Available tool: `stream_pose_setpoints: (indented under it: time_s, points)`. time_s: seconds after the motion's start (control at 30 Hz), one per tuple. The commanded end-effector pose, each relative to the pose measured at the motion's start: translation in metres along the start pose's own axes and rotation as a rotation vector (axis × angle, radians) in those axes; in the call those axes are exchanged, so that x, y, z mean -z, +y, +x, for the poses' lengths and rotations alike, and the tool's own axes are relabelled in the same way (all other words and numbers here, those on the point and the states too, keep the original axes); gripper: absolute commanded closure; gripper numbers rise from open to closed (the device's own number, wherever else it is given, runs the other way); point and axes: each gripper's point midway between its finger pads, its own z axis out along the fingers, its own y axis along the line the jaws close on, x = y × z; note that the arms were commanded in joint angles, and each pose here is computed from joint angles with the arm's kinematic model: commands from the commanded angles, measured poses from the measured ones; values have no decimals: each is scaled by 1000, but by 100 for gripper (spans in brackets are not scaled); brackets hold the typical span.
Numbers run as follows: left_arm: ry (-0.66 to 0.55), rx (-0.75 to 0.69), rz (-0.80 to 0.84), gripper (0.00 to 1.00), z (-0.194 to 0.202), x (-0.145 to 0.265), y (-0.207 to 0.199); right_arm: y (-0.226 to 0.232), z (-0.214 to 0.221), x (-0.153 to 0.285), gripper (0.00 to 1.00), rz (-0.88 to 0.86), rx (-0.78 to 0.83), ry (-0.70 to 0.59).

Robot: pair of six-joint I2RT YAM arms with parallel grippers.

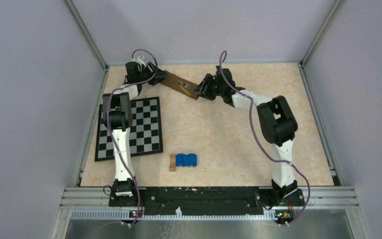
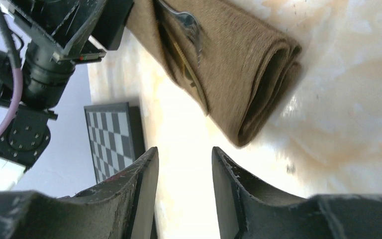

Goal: Fold the napkin into a case and place the utensils inside
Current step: Reset both arms

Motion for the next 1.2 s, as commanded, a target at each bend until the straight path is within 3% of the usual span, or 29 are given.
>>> stream_pose_setpoints:
  time_s: [0.0,0.17,0.3,0.37,0.57,0.77,0.93,1.1,1.13,1.17]
  points:
    - [-72,-54,91,39,-52,51,-75,47,-27,77,50,2,256,-69]
    - [-90,-91,121,37,-51,103,-138,36,-3,176,46,128,482,-75]
    - [-63,-150,194,36,-21,146,-206,39,17,264,33,150,561,-99]
    - [-39,-223,230,36,-1,169,-246,56,19,317,27,113,582,-170]
    - [-34,-483,330,33,50,259,-360,93,15,458,26,36,617,-451]
    - [-219,-703,456,26,71,373,-447,128,0,579,25,-35,618,-756]
    - [-323,-829,526,23,87,435,-494,150,-5,639,24,-96,649,-908]
    - [-393,-885,549,21,92,464,-512,153,-6,658,24,-115,648,-972]
    - [-390,-884,563,5,94,466,-514,152,-6,660,24,-110,639,-988]
    - [-387,-882,571,2,96,466,-515,150,-6,661,24,-105,631,-993]
